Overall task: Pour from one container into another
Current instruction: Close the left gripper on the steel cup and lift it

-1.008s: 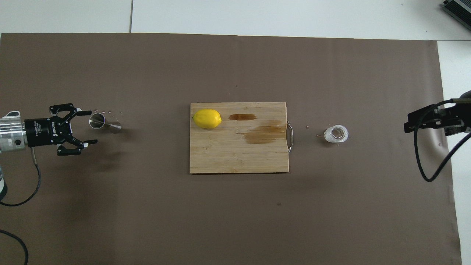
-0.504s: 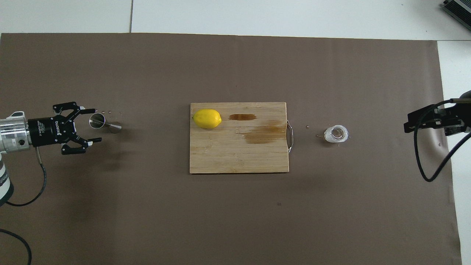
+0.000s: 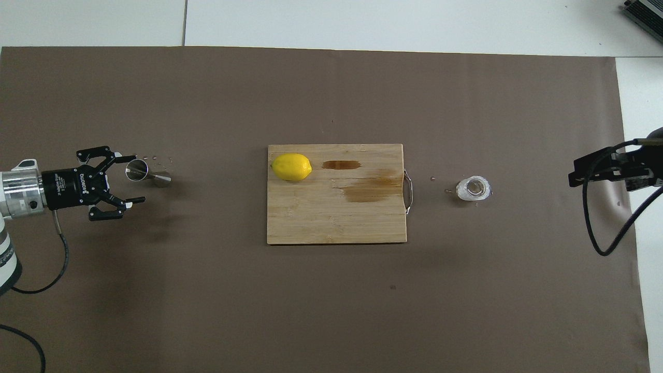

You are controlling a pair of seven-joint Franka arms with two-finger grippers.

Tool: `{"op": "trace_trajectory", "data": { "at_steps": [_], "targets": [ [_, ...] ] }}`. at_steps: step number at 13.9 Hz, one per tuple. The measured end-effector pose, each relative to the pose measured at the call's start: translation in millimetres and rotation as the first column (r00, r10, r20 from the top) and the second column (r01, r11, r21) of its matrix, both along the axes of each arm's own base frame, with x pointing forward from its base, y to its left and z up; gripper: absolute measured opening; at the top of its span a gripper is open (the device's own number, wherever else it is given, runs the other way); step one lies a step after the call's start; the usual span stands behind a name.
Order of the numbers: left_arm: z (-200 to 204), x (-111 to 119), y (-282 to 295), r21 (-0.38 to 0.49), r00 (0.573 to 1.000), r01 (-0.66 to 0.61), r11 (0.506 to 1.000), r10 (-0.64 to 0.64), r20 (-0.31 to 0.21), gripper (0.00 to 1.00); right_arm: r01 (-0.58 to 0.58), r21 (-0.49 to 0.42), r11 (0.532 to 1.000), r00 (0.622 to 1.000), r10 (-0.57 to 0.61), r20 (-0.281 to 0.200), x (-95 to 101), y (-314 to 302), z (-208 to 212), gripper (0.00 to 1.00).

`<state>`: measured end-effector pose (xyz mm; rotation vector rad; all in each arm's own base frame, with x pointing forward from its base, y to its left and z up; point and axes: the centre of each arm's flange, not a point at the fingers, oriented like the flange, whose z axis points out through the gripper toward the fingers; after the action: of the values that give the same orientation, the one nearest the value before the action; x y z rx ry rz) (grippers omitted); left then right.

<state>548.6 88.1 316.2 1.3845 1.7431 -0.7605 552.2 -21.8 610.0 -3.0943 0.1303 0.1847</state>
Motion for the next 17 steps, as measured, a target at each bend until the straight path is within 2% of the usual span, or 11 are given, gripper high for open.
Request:
{"op": "trace_trajectory", "data": {
  "at_steps": [13, 14, 16, 17],
  "targets": [
    [0.4, 3.7, -6.3, 0.008, 1.000, -0.019, 1.000, 0.019, 0.016, 0.94, 0.000, 0.000, 1.000, 1.000, 0.000, 0.000, 0.0, 0.0, 0.0, 1.00],
    [0.2, 3.6, -6.2, 0.009, 1.000, -0.019, 1.000, 0.019, 0.016, 0.86, 0.000, 0.000, 1.000, 1.000, 0.000, 0.000, 0.0, 0.0, 0.0, 1.00],
    [0.2, 3.6, -6.2, 0.009, 1.000, -0.019, 1.000, 0.018, 0.018, 0.59, 0.000, 0.000, 1.000, 1.000, 0.000, 0.000, 0.0, 0.0, 0.0, 1.00],
    [0.2, 3.6, -6.2, 0.009, 1.000, -0.018, 1.000, 0.018, 0.019, 0.58, 0.000, 0.000, 1.000, 1.000, 0.000, 0.000, 0.0, 0.0, 0.0, 1.00]
  ]
}}
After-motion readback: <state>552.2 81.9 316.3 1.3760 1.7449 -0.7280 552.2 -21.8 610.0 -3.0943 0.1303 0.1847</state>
